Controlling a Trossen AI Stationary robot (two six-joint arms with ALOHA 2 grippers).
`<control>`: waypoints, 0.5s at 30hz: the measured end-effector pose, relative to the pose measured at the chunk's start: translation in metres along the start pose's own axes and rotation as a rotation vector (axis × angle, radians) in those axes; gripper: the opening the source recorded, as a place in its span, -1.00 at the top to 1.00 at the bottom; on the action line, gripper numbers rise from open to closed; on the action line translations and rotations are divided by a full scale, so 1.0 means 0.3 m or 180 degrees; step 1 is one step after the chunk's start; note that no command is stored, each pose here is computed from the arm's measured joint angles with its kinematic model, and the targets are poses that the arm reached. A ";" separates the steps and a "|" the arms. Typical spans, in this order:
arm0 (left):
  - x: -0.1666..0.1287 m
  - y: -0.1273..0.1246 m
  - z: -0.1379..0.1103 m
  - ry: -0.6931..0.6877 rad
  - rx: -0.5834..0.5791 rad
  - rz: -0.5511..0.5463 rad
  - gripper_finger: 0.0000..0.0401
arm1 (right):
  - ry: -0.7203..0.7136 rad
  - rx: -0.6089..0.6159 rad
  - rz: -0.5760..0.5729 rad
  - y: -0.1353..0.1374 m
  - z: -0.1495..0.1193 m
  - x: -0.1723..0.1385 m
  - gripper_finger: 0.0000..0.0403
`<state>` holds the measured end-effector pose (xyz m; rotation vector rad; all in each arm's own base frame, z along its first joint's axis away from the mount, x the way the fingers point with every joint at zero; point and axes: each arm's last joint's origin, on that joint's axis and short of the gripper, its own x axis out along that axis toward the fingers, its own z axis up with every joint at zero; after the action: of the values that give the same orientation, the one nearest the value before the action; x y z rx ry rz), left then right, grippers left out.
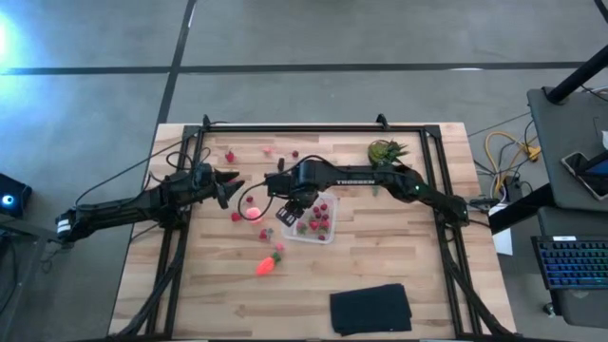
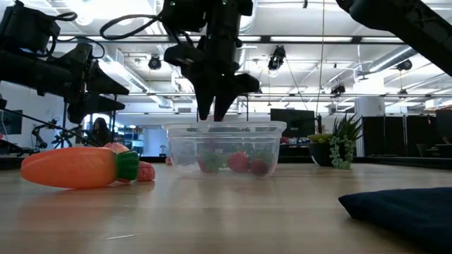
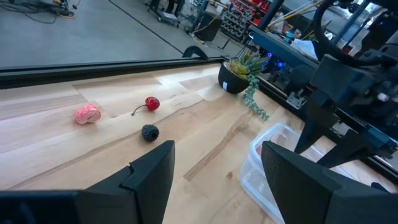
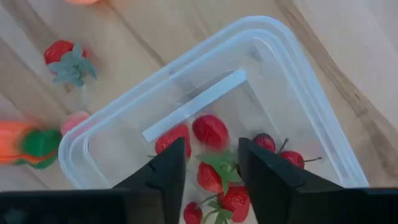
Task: Pick and placing Produce into tupperware
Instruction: Put the red cherry into the transparent bin
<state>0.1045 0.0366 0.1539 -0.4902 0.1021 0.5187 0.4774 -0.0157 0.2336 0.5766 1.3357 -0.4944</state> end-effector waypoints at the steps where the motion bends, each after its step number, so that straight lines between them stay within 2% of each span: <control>1: 0.000 0.000 0.000 0.0001 0.0000 0.0000 -0.13 | 0.0001 0.0054 -0.0002 0.000 0.000 0.001 0.22; 6: 0.000 0.000 0.000 0.0000 0.0000 -0.0001 -0.13 | -0.0048 0.0273 -0.0086 -0.003 0.000 0.003 -0.06; 10: 0.000 0.000 0.000 0.0001 0.0000 0.0000 -0.13 | -0.0090 0.0395 -0.0176 -0.030 0.017 0.002 -0.19; 13: 0.000 0.000 0.000 0.0001 0.0000 0.0000 -0.13 | -0.0165 0.0256 -0.0173 -0.086 0.067 -0.002 -0.22; 15: 0.000 0.000 0.000 0.0000 0.0000 -0.0001 -0.13 | -0.0292 -0.0042 -0.0102 -0.119 0.108 -0.009 -0.22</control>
<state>0.1045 0.0365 0.1539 -0.4902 0.1020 0.5183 0.4787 -0.0639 0.2367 0.5163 1.2616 -0.5318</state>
